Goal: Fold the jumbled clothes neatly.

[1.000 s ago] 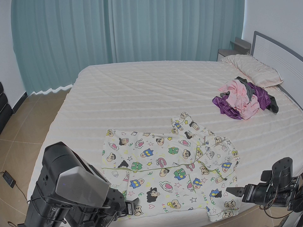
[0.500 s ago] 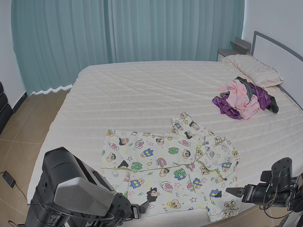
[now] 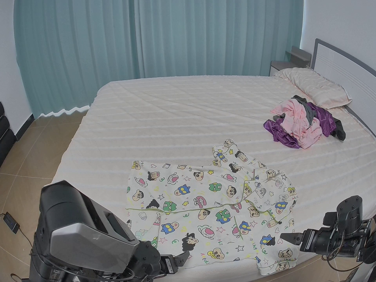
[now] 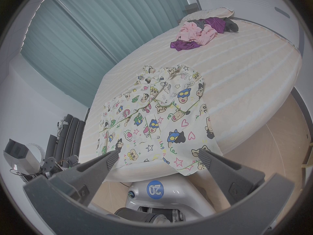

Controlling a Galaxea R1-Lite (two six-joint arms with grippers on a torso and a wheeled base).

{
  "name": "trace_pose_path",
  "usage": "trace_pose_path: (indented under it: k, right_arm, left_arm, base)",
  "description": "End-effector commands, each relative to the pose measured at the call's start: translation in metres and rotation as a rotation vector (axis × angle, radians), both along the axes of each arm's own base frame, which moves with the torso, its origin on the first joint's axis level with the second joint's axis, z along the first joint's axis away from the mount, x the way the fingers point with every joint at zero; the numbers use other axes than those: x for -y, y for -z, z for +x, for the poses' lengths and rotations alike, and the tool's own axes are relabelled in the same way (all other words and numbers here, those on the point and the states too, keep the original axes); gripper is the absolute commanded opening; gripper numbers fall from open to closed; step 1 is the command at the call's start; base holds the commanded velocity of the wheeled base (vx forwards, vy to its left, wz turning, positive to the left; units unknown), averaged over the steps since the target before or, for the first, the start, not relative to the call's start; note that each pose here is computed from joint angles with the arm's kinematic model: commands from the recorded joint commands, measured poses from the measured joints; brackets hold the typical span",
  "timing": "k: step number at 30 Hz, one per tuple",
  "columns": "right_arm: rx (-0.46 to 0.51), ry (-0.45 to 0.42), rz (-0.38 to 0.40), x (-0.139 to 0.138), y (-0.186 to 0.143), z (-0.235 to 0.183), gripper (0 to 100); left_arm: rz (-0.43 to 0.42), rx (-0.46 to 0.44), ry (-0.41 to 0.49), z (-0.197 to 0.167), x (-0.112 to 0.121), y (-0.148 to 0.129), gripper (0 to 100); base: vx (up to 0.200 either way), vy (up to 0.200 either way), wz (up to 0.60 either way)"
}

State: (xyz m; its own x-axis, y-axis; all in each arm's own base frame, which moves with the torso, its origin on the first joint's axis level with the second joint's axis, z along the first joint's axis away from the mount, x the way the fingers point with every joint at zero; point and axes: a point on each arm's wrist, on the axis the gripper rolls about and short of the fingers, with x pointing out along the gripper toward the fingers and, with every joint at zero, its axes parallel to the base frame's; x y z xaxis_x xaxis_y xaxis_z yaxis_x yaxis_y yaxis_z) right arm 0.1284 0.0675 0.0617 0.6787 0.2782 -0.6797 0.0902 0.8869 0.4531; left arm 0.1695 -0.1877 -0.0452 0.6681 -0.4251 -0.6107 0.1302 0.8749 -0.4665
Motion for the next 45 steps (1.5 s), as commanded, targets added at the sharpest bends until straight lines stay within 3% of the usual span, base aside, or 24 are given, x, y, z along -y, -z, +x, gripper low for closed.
trace_pose_path:
  k: [1,2,3,6,8,12,17,24,36,45]
  right_arm:
    - [-0.016,0.001,-0.008,0.002,0.003,-0.004,100]
    - [-0.017,0.0,-0.007,0.002,0.003,-0.004,100]
    - [-0.015,0.0,-0.006,0.002,0.003,-0.004,100]
    - [-0.015,0.001,-0.005,0.002,0.003,-0.004,100]
    - [-0.017,0.001,-0.006,0.002,0.003,-0.004,100]
    - [-0.017,0.001,-0.006,0.002,0.003,-0.004,100]
    - [-0.031,0.001,-0.013,0.002,0.004,-0.005,100]
    - [-0.023,0.004,-0.009,0.003,0.003,-0.005,100]
    - [-0.019,0.002,-0.009,0.003,0.002,-0.006,100]
    - [-0.019,0.002,-0.009,0.003,0.002,-0.006,100]
  left_arm:
    - [-0.109,0.039,-0.032,-0.001,-0.002,-0.027,100]
    - [-0.115,0.04,-0.037,-0.001,-0.003,-0.029,100]
    - [-0.202,0.053,-0.075,0.0,-0.008,-0.047,100]
    - [-0.33,0.052,-0.165,0.008,-0.022,-0.066,100]
    - [-0.347,0.038,-0.222,0.014,-0.031,-0.065,100]
    - [-0.291,-0.058,-0.331,0.02,-0.046,-0.039,100]
    - [-0.228,-0.158,-0.385,0.013,-0.052,-0.015,100]
    - [-0.08,-0.137,-0.427,-0.001,-0.047,0.005,100]
    - [-0.122,-0.095,-0.425,0.014,-0.038,0.006,100]
    - [-0.097,-0.054,-0.396,0.027,-0.034,0.011,100]
  base:
    - [0.0,0.0,0.0]
    - [0.0,0.0,0.0]
    - [0.0,0.0,0.0]
    - [0.0,0.0,0.0]
    - [0.0,0.0,0.0]
    - [0.0,0.0,0.0]
    - [0.0,0.0,0.0]
    - [0.0,0.0,0.0]
    - [0.0,0.0,0.0]
    - [0.0,0.0,0.0]
